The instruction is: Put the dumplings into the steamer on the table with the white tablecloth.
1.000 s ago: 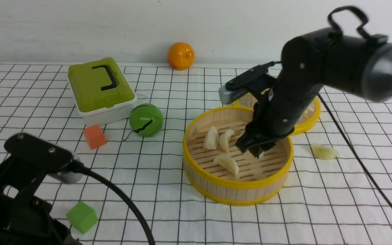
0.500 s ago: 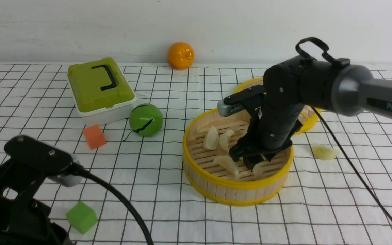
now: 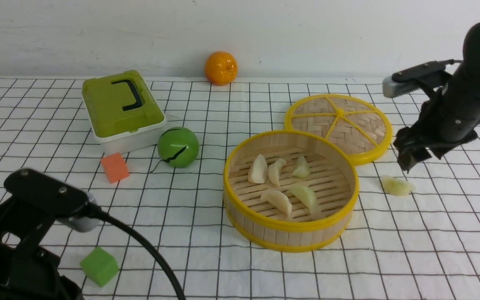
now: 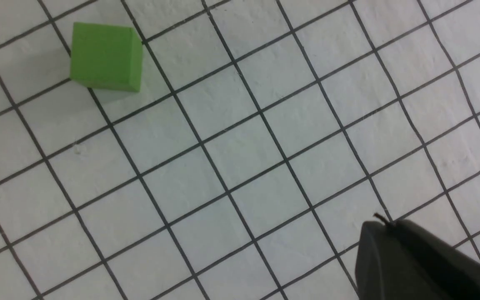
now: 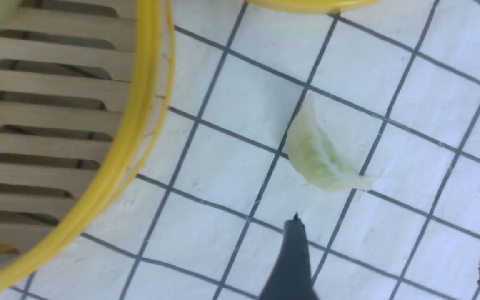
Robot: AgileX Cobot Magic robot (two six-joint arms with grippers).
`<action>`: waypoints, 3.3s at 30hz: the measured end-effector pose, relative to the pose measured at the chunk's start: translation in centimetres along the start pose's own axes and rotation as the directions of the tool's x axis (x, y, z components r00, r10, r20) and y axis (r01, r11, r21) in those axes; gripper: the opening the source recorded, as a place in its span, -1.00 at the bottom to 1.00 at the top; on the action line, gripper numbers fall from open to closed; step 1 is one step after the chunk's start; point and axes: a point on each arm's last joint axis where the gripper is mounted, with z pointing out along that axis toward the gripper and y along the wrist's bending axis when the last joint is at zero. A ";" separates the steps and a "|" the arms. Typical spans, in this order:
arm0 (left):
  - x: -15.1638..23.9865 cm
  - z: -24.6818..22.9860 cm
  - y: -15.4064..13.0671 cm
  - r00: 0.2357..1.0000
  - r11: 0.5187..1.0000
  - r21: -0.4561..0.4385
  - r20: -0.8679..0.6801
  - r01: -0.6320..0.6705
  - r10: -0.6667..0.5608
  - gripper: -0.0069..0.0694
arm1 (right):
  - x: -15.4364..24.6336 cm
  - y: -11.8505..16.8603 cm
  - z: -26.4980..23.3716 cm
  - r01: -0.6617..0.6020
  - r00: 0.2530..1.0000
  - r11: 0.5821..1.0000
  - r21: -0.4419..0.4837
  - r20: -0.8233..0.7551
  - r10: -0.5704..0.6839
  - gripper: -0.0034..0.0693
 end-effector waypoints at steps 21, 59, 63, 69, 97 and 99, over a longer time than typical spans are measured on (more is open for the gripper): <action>-0.1 0.0 0.1 1.000 1.000 -0.013 0.006 -0.009 0.009 -0.74 | -0.1 -0.7 6.6 0.247 0.967 0.968 -0.053 -0.052 -0.250 -0.37; 11.3 -6.6 1.3 0.818 0.998 0.039 0.575 -0.041 0.011 -0.69 | -2.5 10.2 -0.4 0.057 0.998 0.949 -0.312 0.018 -0.054 0.13; 11.3 -6.4 1.3 0.822 0.998 0.039 0.570 -0.040 0.011 -0.68 | -1.8 10.2 -5.3 0.108 0.994 0.943 -0.314 0.059 -0.094 -0.08; 11.3 -6.4 1.3 0.822 0.998 0.039 0.570 -0.040 0.011 -0.67 | 1.8 10.4 -13.6 0.170 0.975 0.943 -0.287 0.191 -0.117 -0.70; 11.3 -6.4 1.3 0.822 0.998 0.039 0.570 -0.040 0.011 -0.63 | 26.5 12.4 -22.1 0.210 0.697 0.950 -0.233 0.717 0.022 -0.94; 11.3 -6.4 1.3 0.822 0.998 0.039 0.570 -0.040 0.011 -0.63 | 27.6 12.0 -22.6 0.216 0.669 0.963 -0.163 0.742 -0.025 -0.95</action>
